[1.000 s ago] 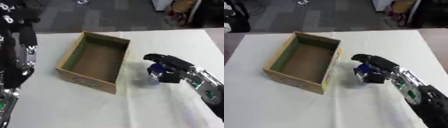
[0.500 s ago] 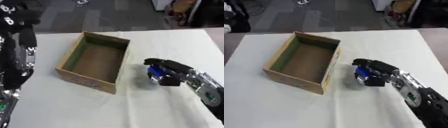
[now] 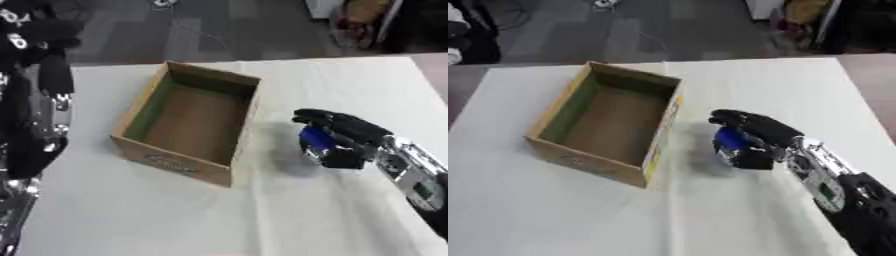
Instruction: Pick up objects on the table and place them in the box.
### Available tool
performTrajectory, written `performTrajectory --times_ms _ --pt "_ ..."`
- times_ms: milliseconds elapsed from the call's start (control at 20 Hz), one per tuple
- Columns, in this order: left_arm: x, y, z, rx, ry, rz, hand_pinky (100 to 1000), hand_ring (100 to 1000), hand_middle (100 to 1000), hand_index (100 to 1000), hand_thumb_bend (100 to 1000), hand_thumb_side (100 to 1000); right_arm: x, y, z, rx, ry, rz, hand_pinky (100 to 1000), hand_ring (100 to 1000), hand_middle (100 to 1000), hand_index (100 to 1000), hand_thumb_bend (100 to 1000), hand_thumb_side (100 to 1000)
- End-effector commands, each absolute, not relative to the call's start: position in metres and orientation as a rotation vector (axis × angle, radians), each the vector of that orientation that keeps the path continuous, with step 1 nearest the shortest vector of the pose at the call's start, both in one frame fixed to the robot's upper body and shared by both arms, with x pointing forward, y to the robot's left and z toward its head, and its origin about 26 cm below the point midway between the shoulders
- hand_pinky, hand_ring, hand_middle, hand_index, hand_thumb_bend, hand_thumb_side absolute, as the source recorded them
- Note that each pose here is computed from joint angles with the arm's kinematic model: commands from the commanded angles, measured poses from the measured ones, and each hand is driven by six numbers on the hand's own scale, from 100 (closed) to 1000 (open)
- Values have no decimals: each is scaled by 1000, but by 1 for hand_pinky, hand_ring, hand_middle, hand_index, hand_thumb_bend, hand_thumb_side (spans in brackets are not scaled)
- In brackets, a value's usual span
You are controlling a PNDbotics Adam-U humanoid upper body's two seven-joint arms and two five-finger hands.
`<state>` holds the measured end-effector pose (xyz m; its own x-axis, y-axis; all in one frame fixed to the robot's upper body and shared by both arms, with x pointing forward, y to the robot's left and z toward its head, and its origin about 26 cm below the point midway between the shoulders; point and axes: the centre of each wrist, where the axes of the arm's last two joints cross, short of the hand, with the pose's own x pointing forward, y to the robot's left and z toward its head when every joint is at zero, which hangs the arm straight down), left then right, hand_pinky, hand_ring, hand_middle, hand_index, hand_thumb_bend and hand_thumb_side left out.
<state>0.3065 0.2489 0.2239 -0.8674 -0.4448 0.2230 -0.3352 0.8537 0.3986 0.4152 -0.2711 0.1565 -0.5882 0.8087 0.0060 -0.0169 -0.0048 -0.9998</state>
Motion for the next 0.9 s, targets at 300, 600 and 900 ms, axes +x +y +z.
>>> performTrajectory --times_ms 300,600,900 --pt "304 250 234 602 -2760 -507 664 699 899 761 100 762 417 -285 159 -848 -1584 1702 877 1000 1000 1000 100 966" --pt "304 249 235 600 -2765 -505 664 699 899 761 100 762 419 -291 156 -822 -1541 1722 807 1000 1000 1000 100 936" --pt "305 249 235 600 -2766 -505 664 699 899 761 100 763 421 -298 153 -820 -1537 1691 506 951 1000 1000 100 895"
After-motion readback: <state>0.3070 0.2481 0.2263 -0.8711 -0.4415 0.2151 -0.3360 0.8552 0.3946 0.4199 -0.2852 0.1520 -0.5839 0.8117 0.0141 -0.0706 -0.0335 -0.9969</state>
